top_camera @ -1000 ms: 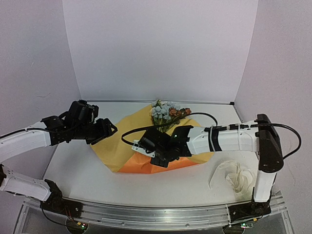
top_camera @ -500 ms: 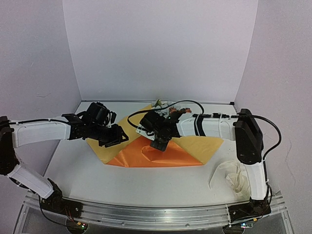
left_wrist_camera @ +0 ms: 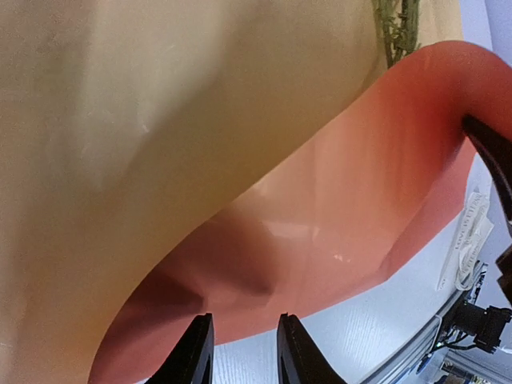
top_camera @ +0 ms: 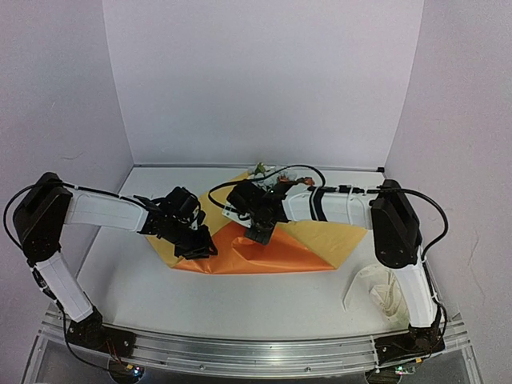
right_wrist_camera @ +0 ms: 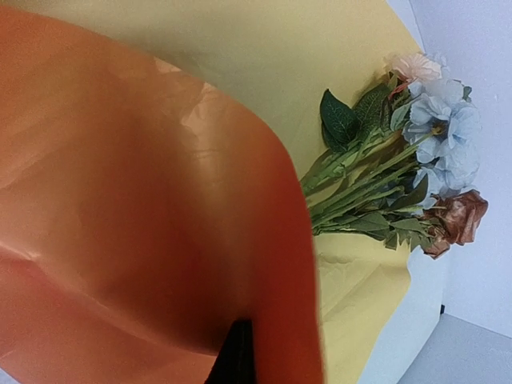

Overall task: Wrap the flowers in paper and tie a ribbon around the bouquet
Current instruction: Fold the bottom corner of the flattened wrapping paper at the center of the board, then press the fold line of the 1/4-folded wrapping paper.

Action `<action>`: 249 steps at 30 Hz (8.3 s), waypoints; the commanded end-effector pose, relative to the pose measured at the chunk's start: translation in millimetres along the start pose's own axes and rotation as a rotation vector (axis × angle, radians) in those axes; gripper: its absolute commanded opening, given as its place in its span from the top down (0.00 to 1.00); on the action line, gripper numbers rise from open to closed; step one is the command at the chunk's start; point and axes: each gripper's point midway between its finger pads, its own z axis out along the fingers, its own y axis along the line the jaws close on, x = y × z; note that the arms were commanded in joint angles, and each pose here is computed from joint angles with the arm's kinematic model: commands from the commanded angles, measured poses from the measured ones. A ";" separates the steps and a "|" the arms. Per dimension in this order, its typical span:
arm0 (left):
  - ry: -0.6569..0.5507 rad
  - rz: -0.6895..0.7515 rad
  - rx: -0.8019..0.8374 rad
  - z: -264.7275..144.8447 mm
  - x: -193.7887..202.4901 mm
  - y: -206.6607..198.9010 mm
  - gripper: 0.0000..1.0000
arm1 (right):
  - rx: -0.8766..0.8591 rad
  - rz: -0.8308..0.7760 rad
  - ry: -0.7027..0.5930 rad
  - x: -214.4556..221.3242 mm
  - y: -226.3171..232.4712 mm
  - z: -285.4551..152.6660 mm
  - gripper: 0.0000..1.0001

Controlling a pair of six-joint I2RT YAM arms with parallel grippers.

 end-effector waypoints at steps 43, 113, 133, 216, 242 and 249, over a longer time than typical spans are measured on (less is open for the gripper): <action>-0.029 -0.107 -0.067 13.0 -6.3 32.6 0.84 | -0.778 1.324 0.138 36.9 110.0 -70.8 0.76; 0.120 0.049 0.042 76.6 35.9 -9.3 0.84 | -0.678 1.220 0.105 44.5 92.0 -37.1 0.83; 0.137 0.004 -0.009 71.6 49.8 22.5 0.88 | -0.518 1.280 0.211 116.3 91.7 -9.4 0.86; -0.294 -0.288 -0.280 -79.2 0.6 114.0 1.00 | -0.309 1.628 0.218 204.8 70.1 4.9 0.88; 0.074 -0.130 -0.222 48.1 40.5 71.9 1.00 | -0.196 1.729 0.187 239.4 57.1 -4.2 0.82; 0.085 -0.145 -0.227 46.2 44.1 79.7 1.00 | -0.083 1.832 0.207 301.1 50.9 -13.6 0.76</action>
